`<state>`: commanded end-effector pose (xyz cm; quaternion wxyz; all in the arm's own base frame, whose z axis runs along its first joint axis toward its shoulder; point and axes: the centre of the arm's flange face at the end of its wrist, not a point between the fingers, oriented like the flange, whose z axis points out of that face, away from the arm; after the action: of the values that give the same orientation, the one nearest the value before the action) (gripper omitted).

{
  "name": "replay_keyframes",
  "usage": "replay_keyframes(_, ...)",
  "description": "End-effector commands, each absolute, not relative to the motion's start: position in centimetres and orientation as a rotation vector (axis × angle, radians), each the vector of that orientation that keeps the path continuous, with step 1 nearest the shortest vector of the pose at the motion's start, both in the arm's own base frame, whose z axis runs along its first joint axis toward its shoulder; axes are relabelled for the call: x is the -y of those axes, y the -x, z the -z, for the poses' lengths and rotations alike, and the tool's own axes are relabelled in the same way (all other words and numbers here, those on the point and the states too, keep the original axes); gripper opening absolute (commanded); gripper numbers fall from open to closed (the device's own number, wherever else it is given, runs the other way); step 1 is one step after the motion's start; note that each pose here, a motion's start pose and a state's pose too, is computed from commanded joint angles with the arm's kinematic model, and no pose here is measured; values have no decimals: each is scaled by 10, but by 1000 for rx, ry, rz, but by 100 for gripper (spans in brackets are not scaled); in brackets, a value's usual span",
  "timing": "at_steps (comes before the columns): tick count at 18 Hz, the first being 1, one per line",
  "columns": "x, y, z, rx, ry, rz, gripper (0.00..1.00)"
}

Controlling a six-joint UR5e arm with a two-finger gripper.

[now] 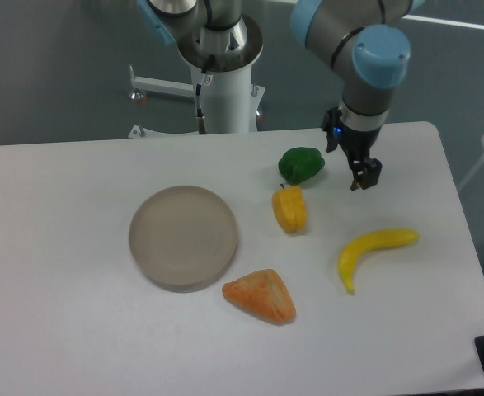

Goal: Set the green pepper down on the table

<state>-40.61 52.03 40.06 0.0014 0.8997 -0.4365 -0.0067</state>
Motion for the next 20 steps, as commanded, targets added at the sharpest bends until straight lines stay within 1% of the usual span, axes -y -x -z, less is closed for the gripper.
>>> replay_keyframes(2,-547,403,-397,1413,-2807,34,100)
replay_keyframes(9,-596,391,-365,1253,-2891,23,100)
replay_keyframes(11,-600,388,-364,1256,-2892,37,100)
replay_keyframes(20,-598,385,-358,1255,-2885,25,100)
